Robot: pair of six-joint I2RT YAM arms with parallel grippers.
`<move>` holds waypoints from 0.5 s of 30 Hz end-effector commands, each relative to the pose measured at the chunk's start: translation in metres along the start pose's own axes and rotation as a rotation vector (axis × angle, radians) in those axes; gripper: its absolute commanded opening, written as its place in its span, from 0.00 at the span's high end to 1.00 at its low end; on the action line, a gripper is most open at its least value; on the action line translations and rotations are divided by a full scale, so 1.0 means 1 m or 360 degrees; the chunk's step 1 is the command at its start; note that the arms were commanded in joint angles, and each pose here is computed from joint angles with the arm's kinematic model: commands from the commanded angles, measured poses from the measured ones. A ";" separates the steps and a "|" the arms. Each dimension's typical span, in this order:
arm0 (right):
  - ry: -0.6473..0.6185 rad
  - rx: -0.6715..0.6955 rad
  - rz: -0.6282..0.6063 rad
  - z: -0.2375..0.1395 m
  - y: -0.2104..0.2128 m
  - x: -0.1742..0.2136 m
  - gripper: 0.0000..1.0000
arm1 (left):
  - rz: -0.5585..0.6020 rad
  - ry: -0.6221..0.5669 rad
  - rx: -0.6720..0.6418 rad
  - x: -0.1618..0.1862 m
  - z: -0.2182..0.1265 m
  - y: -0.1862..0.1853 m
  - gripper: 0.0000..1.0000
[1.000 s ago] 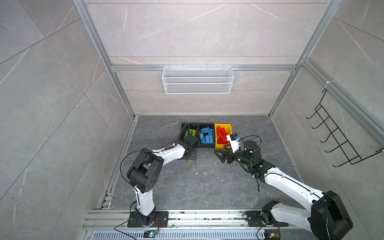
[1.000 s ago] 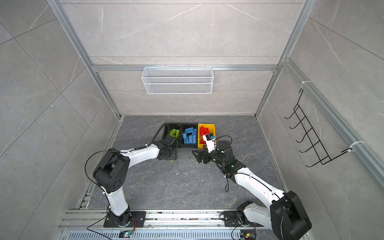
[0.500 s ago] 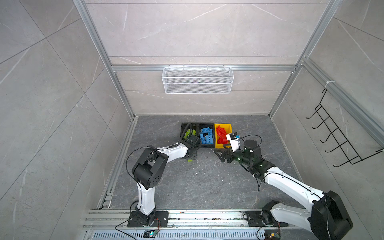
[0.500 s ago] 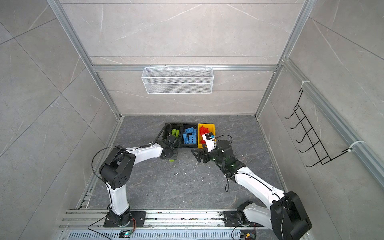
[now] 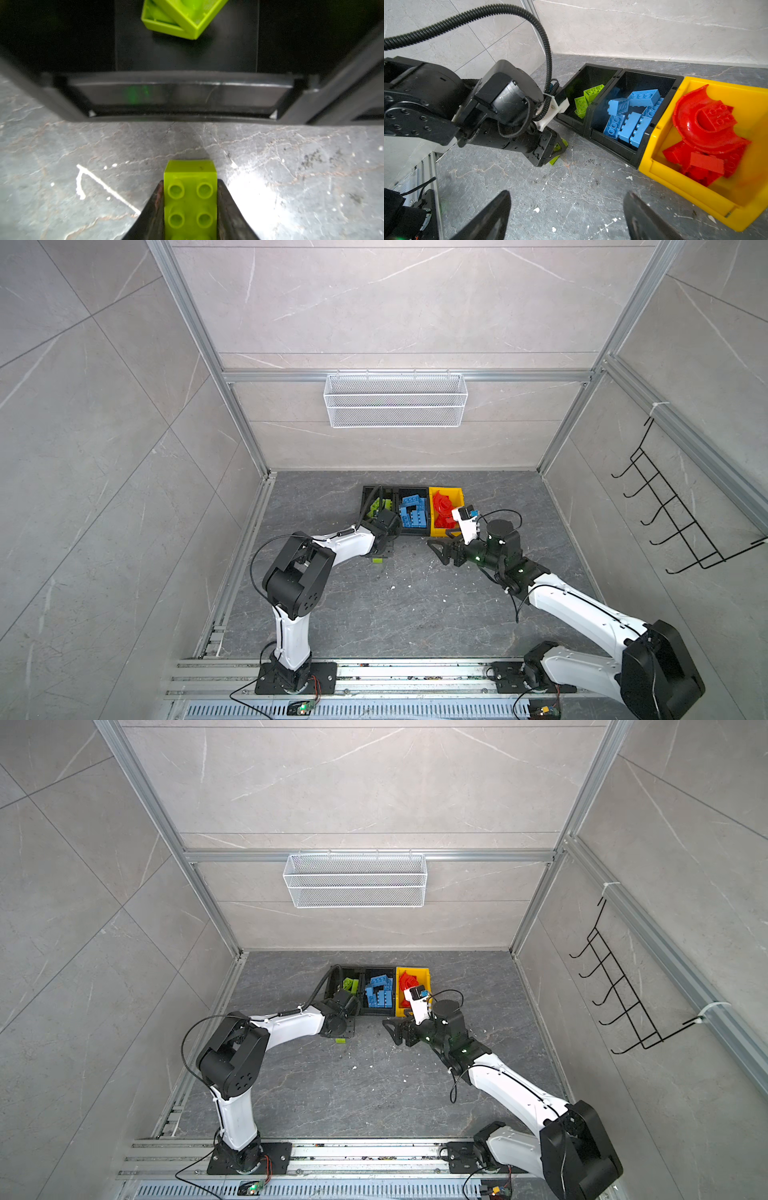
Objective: Sort the legos into containers by color
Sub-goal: 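Carry the green brick into the black bin and release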
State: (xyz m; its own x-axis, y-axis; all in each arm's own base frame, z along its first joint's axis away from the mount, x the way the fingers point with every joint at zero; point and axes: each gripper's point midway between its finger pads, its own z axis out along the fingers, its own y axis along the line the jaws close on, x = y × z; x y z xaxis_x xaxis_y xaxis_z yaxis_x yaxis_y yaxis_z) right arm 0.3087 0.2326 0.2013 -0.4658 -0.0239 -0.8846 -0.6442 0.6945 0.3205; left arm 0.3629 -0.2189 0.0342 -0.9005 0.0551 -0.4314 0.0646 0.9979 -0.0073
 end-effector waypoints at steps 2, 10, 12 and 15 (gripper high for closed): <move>-0.0018 -0.0032 -0.0033 0.000 0.007 -0.010 0.14 | 0.0022 -0.0112 0.0026 -0.019 -0.042 0.003 0.74; -0.0006 -0.0022 -0.0042 0.003 0.006 -0.007 0.15 | 0.0144 -0.0369 0.0026 -0.068 -0.093 0.004 0.75; -0.0034 -0.0031 -0.0057 -0.001 0.010 -0.011 0.15 | 0.0158 -0.0427 0.0048 -0.089 -0.099 0.005 0.75; -0.0052 -0.0024 -0.0070 -0.005 0.011 -0.014 0.15 | 0.0205 -0.0478 0.0131 -0.119 -0.102 -0.001 0.75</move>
State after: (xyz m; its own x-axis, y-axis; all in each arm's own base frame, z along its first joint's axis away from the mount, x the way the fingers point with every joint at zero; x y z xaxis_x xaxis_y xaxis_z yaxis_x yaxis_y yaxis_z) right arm 0.3063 0.2366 0.2008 -0.4675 -0.0320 -0.8834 -0.6517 0.6877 0.3200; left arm 0.3989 -0.2207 0.1481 -0.7767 0.1158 -0.6191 0.1552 0.9878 -0.0098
